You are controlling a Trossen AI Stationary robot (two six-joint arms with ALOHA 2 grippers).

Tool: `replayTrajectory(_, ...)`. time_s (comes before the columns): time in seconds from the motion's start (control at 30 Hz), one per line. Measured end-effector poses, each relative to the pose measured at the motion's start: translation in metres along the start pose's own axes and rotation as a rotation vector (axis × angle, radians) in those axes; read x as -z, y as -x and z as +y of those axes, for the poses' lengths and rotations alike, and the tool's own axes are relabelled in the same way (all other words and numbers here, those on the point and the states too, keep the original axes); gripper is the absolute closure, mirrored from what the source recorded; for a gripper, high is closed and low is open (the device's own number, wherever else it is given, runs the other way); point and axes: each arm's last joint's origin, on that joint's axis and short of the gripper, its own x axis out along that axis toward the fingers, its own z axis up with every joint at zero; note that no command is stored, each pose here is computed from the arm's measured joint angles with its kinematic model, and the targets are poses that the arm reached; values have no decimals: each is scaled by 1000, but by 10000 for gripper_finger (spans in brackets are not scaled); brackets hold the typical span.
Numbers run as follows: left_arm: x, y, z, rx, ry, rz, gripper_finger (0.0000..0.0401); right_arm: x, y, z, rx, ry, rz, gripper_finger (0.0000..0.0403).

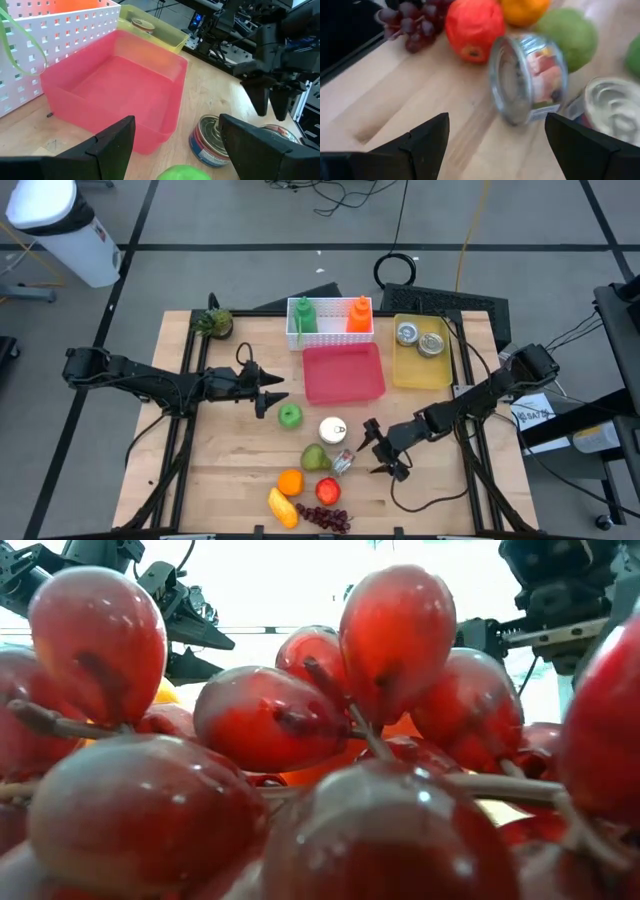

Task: Pick & Place Food Item
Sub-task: Put the green tuna can into the yellow bin

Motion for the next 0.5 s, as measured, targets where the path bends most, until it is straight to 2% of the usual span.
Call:
replayTrajectory(0.13,0,0,0,0,2,-1,100,-8,1,-5,105,51,-70,94)
replayTrajectory(0.3,0,0,0,1,3,-2,100,-14,2,-14,142,85,-135,94)
replayTrajectory(0.5,0,0,0,0,6,-2,100,-11,1,-26,173,87,-132,94)
